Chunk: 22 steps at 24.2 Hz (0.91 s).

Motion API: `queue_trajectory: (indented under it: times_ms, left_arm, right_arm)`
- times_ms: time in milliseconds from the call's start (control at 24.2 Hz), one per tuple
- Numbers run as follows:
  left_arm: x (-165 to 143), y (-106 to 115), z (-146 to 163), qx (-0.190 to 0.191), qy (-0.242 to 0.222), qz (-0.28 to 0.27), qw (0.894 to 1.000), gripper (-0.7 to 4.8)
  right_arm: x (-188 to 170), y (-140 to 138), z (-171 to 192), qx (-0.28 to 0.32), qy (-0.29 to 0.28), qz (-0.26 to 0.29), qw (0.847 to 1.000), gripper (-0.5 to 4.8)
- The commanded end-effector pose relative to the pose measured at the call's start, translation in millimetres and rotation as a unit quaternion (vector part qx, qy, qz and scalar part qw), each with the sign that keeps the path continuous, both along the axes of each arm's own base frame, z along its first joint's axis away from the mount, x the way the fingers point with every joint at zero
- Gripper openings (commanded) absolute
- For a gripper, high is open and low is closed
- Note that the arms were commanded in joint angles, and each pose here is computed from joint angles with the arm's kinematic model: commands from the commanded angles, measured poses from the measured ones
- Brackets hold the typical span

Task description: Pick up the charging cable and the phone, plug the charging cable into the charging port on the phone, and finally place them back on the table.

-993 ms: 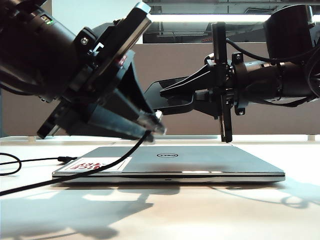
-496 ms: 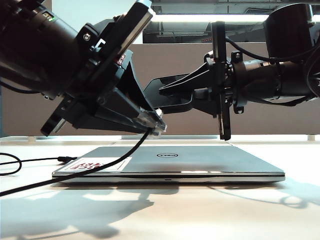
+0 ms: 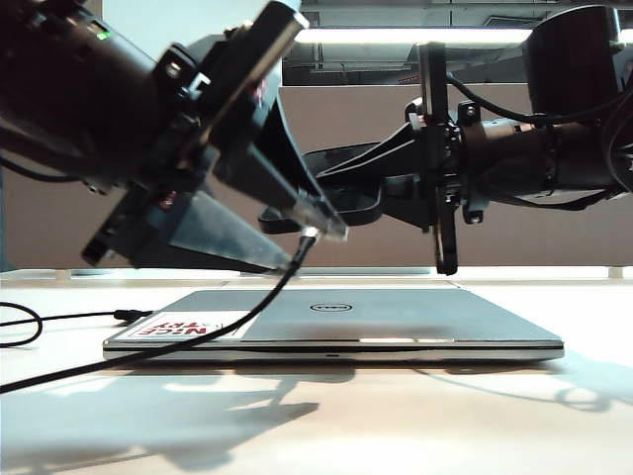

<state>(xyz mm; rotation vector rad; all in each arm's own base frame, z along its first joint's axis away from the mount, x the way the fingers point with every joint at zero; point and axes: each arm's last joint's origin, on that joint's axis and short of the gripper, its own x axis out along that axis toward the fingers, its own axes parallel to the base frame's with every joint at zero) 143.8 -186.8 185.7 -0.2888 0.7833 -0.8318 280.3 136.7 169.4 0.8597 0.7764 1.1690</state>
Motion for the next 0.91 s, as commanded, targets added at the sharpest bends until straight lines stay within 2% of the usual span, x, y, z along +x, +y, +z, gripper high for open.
queue_trajectory:
  times_ms: [41, 83, 124, 165, 248, 414, 496, 538, 662, 745, 910]
  left_arm:
    - [-3, 4, 14, -0.015, -0.013, 0.000, 1.000, 1.66]
    - [-5, 8, 21, -0.027, -0.025, 0.001, 0.999, 0.73]
    - [-7, 10, 27, -0.037, -0.035, 0.002, 0.999, 0.09]
    - [-7, 15, 34, -0.050, -0.046, 0.007, 0.998, -0.06]
    - [-7, 22, 40, -0.058, -0.054, 0.018, 0.997, -0.06]
    - [0, 36, 43, -0.052, -0.052, 0.054, 0.996, -0.06]
    - [7, 44, 45, -0.038, -0.053, 0.075, 0.995, -0.06]
    - [13, 49, 49, -0.019, -0.063, 0.083, 0.994, -0.06]
    - [23, 60, 58, 0.008, -0.079, 0.103, 0.992, -0.06]
    - [30, 69, 65, 0.013, -0.080, 0.128, 0.988, -0.06]
    - [35, 76, 69, 0.019, -0.091, 0.142, 0.986, -0.06]
  right_arm:
    - [7, -15, 9, 0.008, -0.027, -0.030, 0.999, -0.05]
    - [10, -24, 12, 0.007, -0.030, -0.046, 0.998, -0.05]
    - [11, -31, 15, 0.006, -0.033, -0.057, 0.998, -0.05]
    - [14, -43, 18, 0.004, -0.033, -0.076, 0.997, -0.05]
    - [15, -61, 20, -0.011, -0.021, -0.104, 0.994, -0.05]
    - [12, -97, 19, -0.052, 0.009, -0.153, 0.987, -0.05]
    - [10, -116, 22, -0.071, 0.029, -0.175, 0.982, -0.05]
    - [11, -125, 24, -0.088, 0.038, -0.180, 0.979, -0.05]
    - [14, -140, 34, -0.142, 0.055, -0.173, 0.973, -0.05]
    - [18, -145, 49, -0.205, 0.062, -0.165, 0.963, -0.05]
    - [28, -149, 62, -0.269, 0.076, -0.132, 0.951, -0.05]
